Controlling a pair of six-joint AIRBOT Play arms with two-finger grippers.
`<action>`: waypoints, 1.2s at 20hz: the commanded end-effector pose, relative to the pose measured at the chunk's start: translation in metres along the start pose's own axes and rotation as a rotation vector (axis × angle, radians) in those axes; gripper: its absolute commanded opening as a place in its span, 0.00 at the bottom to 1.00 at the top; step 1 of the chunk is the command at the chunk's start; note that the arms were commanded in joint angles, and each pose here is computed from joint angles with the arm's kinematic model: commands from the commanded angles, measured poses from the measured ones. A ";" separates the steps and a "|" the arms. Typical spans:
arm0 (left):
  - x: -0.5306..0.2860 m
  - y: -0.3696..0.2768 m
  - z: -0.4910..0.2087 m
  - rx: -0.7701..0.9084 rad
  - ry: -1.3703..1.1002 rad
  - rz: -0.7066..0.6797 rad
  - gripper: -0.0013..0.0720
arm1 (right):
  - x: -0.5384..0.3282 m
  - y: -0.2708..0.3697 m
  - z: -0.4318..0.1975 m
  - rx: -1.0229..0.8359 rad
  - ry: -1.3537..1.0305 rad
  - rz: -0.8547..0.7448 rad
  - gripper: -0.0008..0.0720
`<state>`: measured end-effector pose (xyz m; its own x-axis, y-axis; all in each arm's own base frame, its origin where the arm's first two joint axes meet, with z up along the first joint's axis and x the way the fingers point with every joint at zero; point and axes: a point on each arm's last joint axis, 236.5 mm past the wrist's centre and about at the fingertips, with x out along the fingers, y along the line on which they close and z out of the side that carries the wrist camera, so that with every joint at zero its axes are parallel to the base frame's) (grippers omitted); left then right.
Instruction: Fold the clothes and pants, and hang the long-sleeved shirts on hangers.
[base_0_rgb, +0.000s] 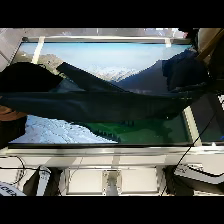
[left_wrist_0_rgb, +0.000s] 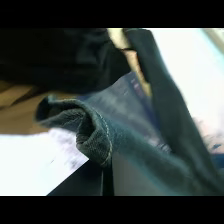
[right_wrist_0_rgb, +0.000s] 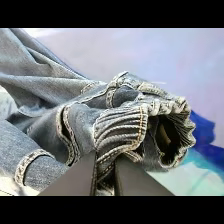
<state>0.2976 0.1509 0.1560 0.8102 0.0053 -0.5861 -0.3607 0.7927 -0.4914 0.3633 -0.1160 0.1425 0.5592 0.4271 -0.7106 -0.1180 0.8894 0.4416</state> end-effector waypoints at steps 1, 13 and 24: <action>-0.004 0.036 -0.049 0.033 0.130 0.151 0.04 | -0.015 0.002 -0.029 -0.002 0.035 -0.093 0.09; 0.025 0.123 -0.127 0.013 0.319 0.359 0.04 | -0.046 -0.063 -0.215 0.326 0.288 -0.428 0.09; 0.043 0.094 -0.106 -0.087 0.253 0.226 1.00 | -0.053 -0.096 -0.301 0.493 0.512 -0.634 0.66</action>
<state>0.2201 0.1701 -0.0078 0.4487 0.0567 -0.8919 -0.5877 0.7706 -0.2467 0.0973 -0.1607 -0.0337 -0.0420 0.0703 -0.9966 0.4580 0.8879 0.0433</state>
